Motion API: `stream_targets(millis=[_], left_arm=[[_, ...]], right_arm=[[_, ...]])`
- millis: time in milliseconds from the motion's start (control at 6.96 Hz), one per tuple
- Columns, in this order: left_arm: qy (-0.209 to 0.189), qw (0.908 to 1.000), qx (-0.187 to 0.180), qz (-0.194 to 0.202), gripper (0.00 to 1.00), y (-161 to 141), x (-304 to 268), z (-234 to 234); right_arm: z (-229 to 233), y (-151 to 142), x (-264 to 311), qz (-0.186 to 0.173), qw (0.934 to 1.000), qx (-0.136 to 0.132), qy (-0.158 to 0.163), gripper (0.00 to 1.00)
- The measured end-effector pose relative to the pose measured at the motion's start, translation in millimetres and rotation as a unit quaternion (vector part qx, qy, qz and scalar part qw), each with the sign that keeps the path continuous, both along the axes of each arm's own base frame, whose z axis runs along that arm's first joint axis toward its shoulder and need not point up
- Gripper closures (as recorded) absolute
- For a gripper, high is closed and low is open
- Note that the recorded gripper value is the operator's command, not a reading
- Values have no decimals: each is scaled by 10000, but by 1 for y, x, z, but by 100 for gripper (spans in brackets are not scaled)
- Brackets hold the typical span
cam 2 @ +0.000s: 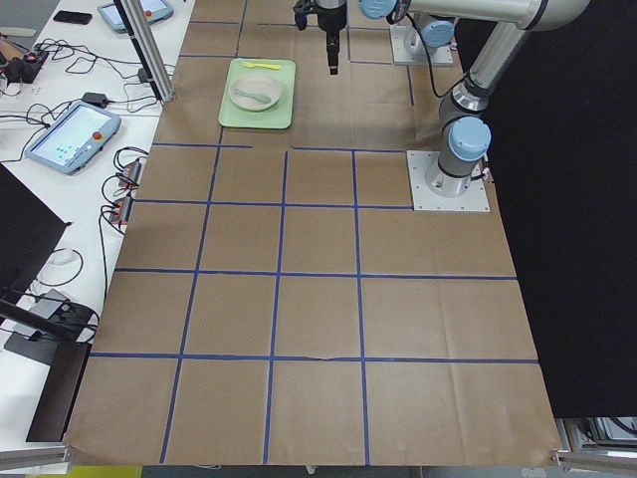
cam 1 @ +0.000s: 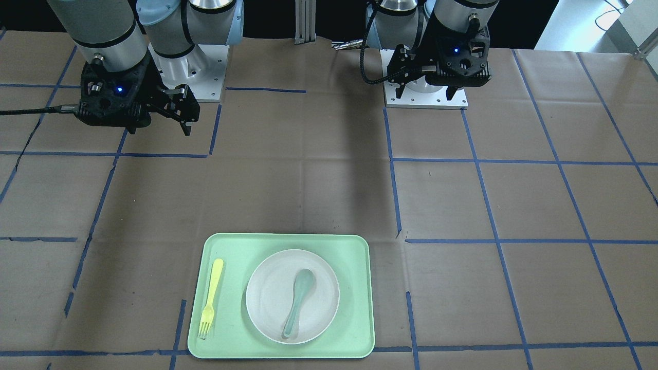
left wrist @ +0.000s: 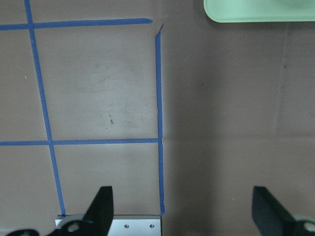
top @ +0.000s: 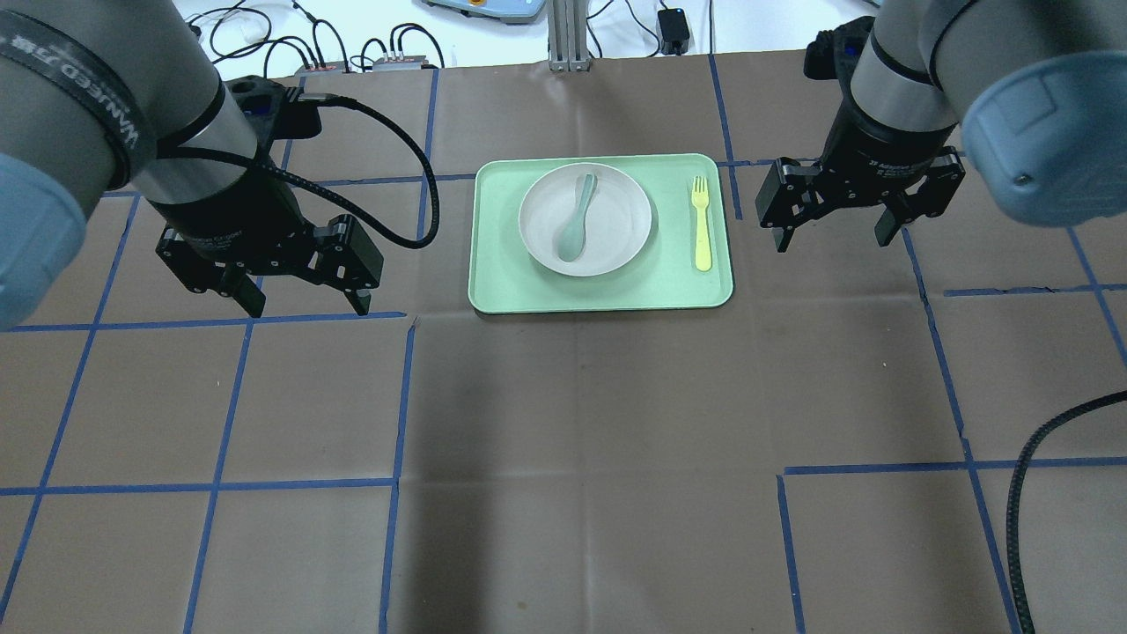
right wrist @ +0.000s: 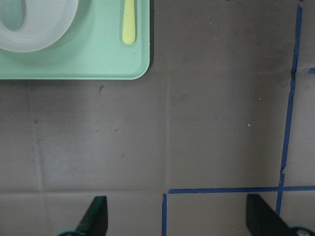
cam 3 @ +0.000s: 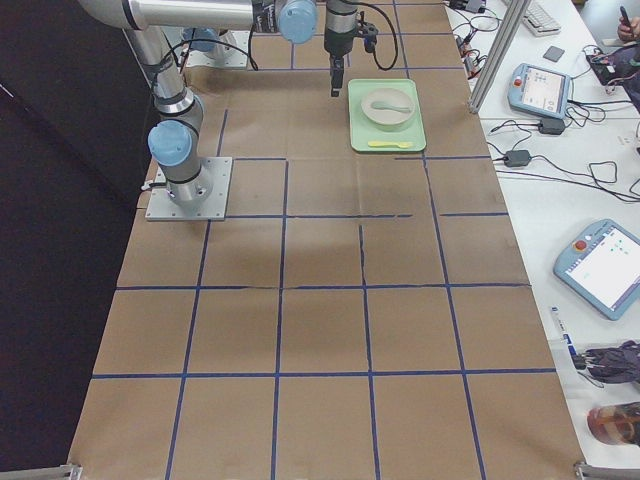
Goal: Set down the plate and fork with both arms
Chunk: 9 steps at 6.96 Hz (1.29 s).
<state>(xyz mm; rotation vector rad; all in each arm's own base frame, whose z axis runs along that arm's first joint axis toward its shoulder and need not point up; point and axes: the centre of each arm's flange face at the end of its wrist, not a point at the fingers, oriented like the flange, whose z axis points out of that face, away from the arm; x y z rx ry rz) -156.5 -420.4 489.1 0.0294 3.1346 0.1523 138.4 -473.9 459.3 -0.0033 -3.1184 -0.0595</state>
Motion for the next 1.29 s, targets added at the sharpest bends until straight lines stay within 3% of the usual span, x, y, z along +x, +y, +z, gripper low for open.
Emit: stream_targets(millis=[1294], left_arm=[[0, 10000, 2, -2, 0, 0, 0, 0]], right_arm=[[0, -2, 0, -7, 10000, -44, -7, 0]])
